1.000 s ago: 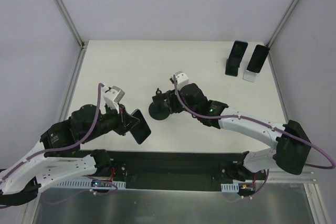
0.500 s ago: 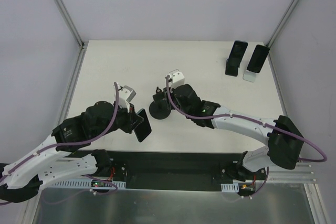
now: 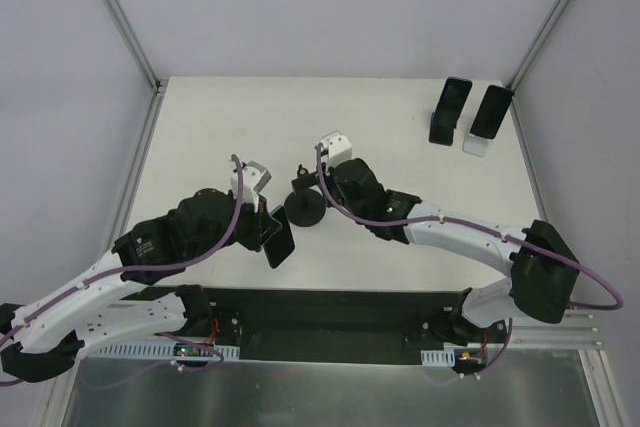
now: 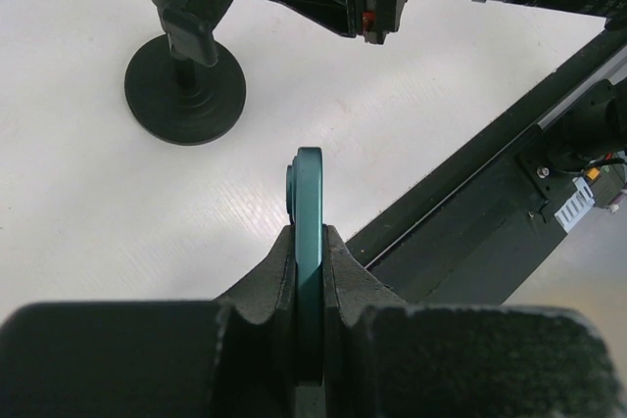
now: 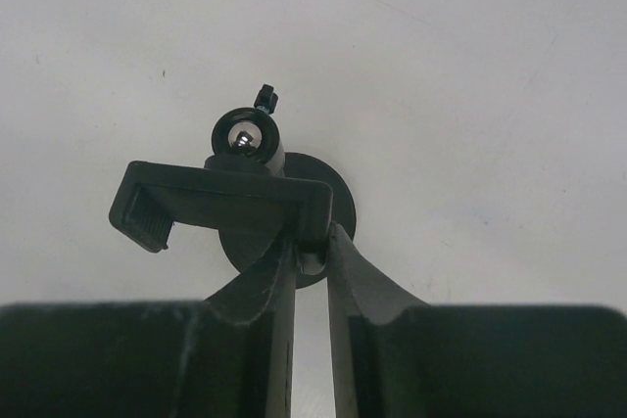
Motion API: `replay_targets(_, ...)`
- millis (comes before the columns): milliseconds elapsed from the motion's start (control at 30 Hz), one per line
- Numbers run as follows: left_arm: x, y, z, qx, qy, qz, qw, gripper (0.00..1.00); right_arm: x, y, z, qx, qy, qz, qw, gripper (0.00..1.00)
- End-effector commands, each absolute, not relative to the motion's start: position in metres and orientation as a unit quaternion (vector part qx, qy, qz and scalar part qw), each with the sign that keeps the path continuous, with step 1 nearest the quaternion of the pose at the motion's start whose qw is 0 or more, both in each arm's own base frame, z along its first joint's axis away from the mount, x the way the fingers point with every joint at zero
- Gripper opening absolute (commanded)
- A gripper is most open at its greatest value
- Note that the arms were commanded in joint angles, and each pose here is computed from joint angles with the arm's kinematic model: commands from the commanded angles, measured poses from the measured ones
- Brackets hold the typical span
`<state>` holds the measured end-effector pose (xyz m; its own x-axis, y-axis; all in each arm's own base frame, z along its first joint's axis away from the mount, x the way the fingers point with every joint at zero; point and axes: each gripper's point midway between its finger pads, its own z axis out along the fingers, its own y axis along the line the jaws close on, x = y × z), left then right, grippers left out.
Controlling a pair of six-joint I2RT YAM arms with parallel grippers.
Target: Place the phone on the phone stand
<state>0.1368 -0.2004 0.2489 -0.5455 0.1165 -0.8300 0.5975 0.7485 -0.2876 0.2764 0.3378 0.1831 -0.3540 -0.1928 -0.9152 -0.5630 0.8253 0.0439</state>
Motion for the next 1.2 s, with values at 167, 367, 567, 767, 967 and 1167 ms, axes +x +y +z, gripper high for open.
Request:
replay_targets(167, 0.14, -0.211, 0.27, 0.209, 0.809, -0.315, 0.45, 0.0, 0.283, 0.332, 0.228, -0.208, 0.773, 0.198, 0.566, 0.31)
replay_targets(367, 0.14, -0.214, 0.268, 0.21, 0.812, -0.317, 0.444, 0.0, 0.284, 0.335, 0.23, -0.217, 0.772, 0.203, 0.562, 0.2)
replay_targets(567, 0.139, -0.214, 0.27, 0.209, 0.81, -0.319, 0.446, 0.0, 0.285, 0.339, 0.221, -0.22, 0.777, 0.202, 0.553, 0.22)
replay_targets(767, 0.14, -0.215, 0.271, 0.209, 0.808, -0.321, 0.447, 0.0, 0.285, 0.341, 0.218, -0.223, 0.779, 0.204, 0.549, 0.2)
replay_targets(967, 0.142, -0.216, 0.281, 0.206, 0.801, -0.327, 0.458, 0.0, 0.286, 0.34, 0.214, -0.223, 0.783, 0.204, 0.544, 0.21)
replay_targets(1167, 0.147, -0.217, 0.298, 0.202, 0.785, -0.332, 0.482, 0.0, 0.283, 0.339, 0.213, -0.223, 0.782, 0.209, 0.543, 0.24)
